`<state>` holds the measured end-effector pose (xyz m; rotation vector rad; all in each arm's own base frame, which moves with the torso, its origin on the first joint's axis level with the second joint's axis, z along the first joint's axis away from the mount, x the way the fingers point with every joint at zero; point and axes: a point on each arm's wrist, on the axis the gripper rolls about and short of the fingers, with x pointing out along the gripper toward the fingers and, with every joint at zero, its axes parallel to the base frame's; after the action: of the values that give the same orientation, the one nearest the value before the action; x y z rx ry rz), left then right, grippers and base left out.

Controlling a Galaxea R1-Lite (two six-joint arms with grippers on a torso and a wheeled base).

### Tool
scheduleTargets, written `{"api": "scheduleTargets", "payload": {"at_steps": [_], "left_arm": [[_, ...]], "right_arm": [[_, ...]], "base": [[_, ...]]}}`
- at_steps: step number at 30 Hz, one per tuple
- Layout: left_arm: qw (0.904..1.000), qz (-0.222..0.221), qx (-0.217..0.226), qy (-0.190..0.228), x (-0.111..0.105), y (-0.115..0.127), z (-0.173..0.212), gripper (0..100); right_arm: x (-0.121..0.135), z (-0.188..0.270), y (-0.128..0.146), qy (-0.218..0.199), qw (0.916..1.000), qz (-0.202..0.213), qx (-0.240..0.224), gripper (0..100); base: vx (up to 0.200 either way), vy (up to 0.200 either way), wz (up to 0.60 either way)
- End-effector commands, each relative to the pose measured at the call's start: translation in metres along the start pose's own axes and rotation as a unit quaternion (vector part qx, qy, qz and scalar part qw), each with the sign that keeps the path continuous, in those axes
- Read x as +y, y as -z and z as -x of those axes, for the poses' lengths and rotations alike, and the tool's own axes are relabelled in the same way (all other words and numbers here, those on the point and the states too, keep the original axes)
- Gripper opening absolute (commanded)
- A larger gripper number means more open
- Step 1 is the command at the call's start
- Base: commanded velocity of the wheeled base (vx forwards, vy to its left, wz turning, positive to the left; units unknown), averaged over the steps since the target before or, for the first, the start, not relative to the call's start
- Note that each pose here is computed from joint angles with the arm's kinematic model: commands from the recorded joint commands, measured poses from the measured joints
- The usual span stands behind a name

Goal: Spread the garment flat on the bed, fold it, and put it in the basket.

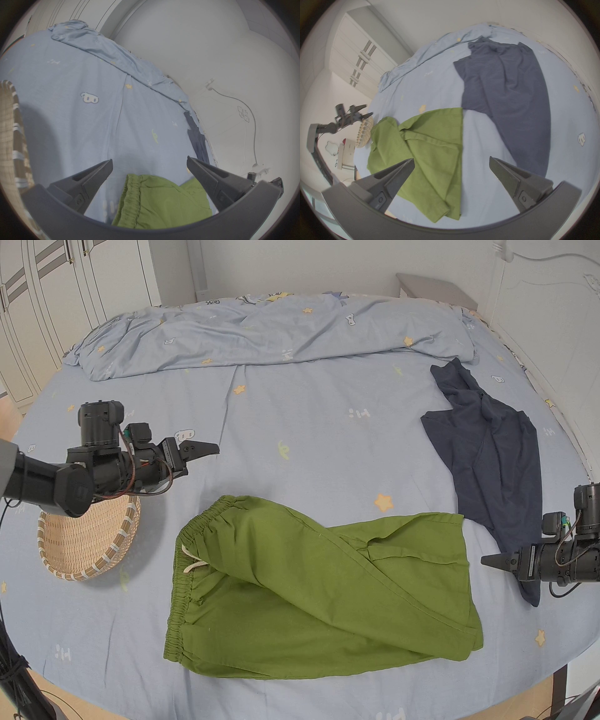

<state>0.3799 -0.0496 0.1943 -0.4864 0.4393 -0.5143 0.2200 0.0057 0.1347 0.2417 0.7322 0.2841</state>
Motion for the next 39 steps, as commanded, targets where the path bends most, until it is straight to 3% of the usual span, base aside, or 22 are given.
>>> {"api": "scheduleTargets", "payload": {"at_steps": [1,11,24,36,37,39], "left_arm": [[0.9979,0.023,0.059,-0.016,0.035,0.028,-0.063,100],[0.9940,0.045,0.096,-0.025,0.043,0.047,-0.069,100],[0.9957,0.035,0.085,-0.007,0.018,0.037,-0.032,100],[0.9934,0.041,0.106,-0.014,0.018,0.050,-0.026,100],[0.9933,0.042,0.107,-0.014,0.019,0.051,-0.026,0],[0.9930,0.042,0.109,-0.015,0.020,0.053,-0.028,0]], "right_arm": [[0.027,0.021,-0.004,-0.068,0.9968,0.040,-0.010,100],[0.026,0.020,-0.004,-0.066,0.9970,0.039,-0.008,100],[0.024,0.019,-0.004,-0.062,0.9973,0.038,-0.007,100],[0.023,0.016,-0.002,-0.062,0.9974,0.037,0.001,100],[0.023,0.015,-0.001,-0.062,0.9974,0.036,0.002,100],[0.024,0.015,-0.001,-0.062,0.9974,0.037,0.002,100]], "base": [[0.000,0.000,0.00],[0.000,0.000,0.00],[0.000,0.000,0.00],[0.000,0.000,0.00],[0.000,0.000,0.00],[0.000,0.000,0.00]]}}
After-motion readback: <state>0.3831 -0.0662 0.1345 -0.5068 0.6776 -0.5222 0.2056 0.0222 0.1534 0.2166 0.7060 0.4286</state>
